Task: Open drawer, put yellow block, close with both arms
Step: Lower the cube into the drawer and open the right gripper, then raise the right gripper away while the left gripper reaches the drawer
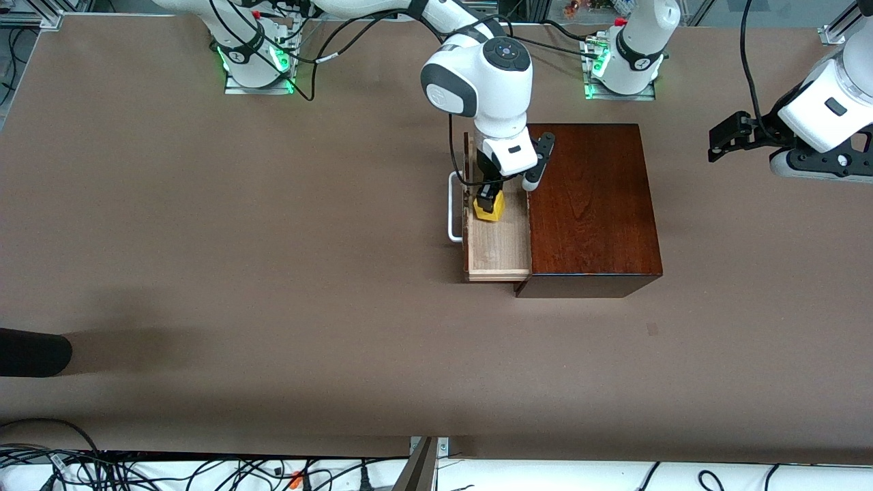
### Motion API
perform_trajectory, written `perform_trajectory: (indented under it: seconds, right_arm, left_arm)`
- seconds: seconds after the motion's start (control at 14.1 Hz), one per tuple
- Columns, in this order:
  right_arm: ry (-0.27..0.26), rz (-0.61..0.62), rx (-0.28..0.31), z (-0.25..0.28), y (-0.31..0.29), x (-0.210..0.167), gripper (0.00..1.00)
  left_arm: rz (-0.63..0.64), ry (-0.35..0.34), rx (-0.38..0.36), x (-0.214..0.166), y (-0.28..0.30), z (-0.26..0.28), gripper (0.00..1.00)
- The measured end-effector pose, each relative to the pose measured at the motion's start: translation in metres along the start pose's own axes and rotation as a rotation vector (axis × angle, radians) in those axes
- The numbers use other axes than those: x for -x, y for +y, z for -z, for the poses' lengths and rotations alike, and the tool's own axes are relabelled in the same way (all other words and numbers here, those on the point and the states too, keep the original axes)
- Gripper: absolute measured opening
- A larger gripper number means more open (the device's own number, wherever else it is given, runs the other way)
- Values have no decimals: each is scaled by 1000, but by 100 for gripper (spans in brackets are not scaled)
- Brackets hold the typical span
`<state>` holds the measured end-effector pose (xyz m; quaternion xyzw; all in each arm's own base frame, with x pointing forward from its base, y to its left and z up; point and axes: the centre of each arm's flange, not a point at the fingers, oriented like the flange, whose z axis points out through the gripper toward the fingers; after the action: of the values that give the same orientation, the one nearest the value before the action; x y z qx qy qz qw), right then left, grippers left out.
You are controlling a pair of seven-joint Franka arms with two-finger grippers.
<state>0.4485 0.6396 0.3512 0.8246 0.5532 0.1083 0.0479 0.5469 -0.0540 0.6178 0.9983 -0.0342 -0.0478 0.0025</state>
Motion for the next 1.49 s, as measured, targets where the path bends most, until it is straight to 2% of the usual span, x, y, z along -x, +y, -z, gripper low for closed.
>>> perform_trajectory:
  seconds: [0.28,0.43,0.64,0.78,0.92,1.07,1.28,1.49]
  right_arm:
    - [-1,2,0,-1,-1,0,55]
    - [-5,1,0,-1,-1,0,70]
    - [-24,-4,3,5,3,1,98]
    - [-40,-12,4,16,8,3,100]
    - [-26,-48,-4,42,23,5,100]
    - [-12,-126,-51,86,59,17,100]
    - [-3,-254,-60,150,140,57,100]
    - [-13,-398,-50,175,229,111,100]
  left_arm:
    - [3,1,0,0,-1,0,100]
    - [3,1,0,0,0,0,100]
    - [5,1,0,0,-2,0,100]
    - [5,1,0,0,-2,0,100]
    - [5,1,0,0,-2,0,100]
    - [5,0,0,0,-2,0,100]
    - [2,0,0,0,0,0,100]
    - [-59,2,-3,1,32,0,100]
